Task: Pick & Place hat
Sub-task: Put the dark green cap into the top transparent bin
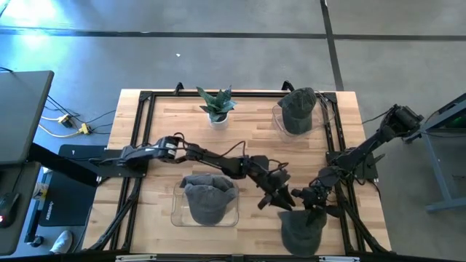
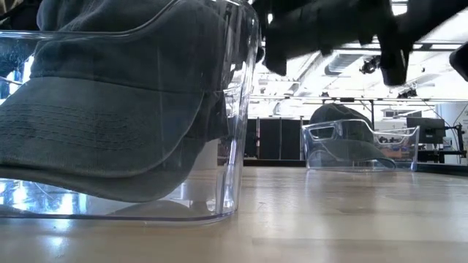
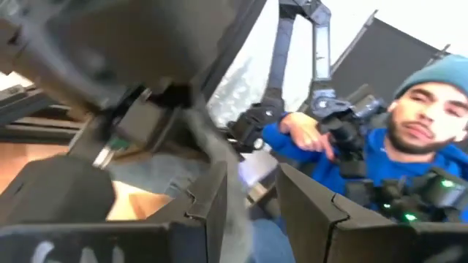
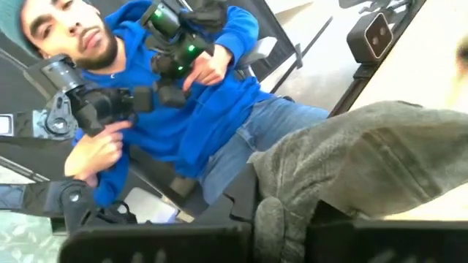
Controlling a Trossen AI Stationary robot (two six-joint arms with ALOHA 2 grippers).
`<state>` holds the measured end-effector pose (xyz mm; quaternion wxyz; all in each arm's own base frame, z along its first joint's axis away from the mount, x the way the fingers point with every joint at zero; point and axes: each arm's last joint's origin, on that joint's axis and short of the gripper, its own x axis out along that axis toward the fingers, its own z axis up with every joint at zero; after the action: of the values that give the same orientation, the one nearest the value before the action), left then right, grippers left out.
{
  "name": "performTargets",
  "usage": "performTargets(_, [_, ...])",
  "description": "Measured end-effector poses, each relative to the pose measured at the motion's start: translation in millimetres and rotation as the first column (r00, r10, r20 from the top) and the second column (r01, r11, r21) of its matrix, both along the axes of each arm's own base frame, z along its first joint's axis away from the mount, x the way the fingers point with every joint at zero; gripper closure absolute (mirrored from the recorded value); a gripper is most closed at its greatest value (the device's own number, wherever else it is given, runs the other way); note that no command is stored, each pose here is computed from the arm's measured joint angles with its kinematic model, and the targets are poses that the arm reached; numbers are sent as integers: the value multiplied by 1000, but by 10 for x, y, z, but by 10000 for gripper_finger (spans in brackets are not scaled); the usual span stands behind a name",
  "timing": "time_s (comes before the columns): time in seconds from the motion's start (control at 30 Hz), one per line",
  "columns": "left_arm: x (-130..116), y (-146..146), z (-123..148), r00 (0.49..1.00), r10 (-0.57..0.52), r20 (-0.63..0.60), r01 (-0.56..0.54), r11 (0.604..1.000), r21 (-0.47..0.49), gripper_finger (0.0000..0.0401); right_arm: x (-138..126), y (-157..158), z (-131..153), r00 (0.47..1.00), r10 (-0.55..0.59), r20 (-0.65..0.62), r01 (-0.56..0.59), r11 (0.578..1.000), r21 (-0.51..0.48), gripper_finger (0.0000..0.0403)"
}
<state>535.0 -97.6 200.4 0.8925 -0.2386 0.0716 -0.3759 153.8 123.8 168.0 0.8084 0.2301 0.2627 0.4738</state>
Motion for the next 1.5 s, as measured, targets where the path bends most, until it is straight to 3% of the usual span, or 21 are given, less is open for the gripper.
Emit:
performTargets(0.13, [-35,105,109,997,-18,-73,22,998,52,287,4,-5,1,1000,-8,-14,8,1000,7,385])
performTargets(0.27, [-144,186,189,977,110,-182,-62,965,253,287,30,-30,20,1000,-1,-2,1,1000,-26,397])
performTargets(0.37, [-347,234,334,921,286,-265,-129,865,485,287,40,-69,74,1000,4,19,-1,993,-120,394])
performTargets(0.5, [-655,197,411,805,503,-315,-105,643,759,287,38,-199,205,994,-108,5,103,933,-346,398])
performTargets(0.6, [-710,193,408,767,581,-271,-105,530,841,287,32,-324,470,974,-216,66,218,825,-522,397])
performTargets(0.7, [-773,266,376,704,654,-277,-85,465,881,287,2,-455,779,945,-299,136,312,692,-650,396])
performTargets(0.8, [-768,328,386,684,697,-217,-137,415,900,287,-36,-579,1107,925,-322,201,360,576,-733,399])
performTargets(0.97, [-793,401,112,663,718,-213,-139,397,907,287,-128,-791,1520,915,-297,273,378,394,-838,398])
performTargets(1.03, [-867,446,140,644,743,-182,-160,363,918,287,-165,-869,1670,918,-245,312,380,319,-868,399])
performTargets(1.13, [-926,494,170,614,779,-124,-237,331,913,287,-209,-982,1882,909,-161,385,410,170,-896,399])
performTargets(1.23, [-1016,532,104,585,807,-82,-270,290,918,287,-219,-1110,2023,894,-91,438,438,-19,-899,398])
performTargets(1.37, [-1110,561,179,547,837,9,-380,239,894,287,-214,-1284,2091,897,-73,436,416,-193,-888,400])
performTargets(1.5, [-1150,532,162,540,842,6,-404,253,879,287,-209,-1492,2080,921,-106,375,324,-326,-888,397])
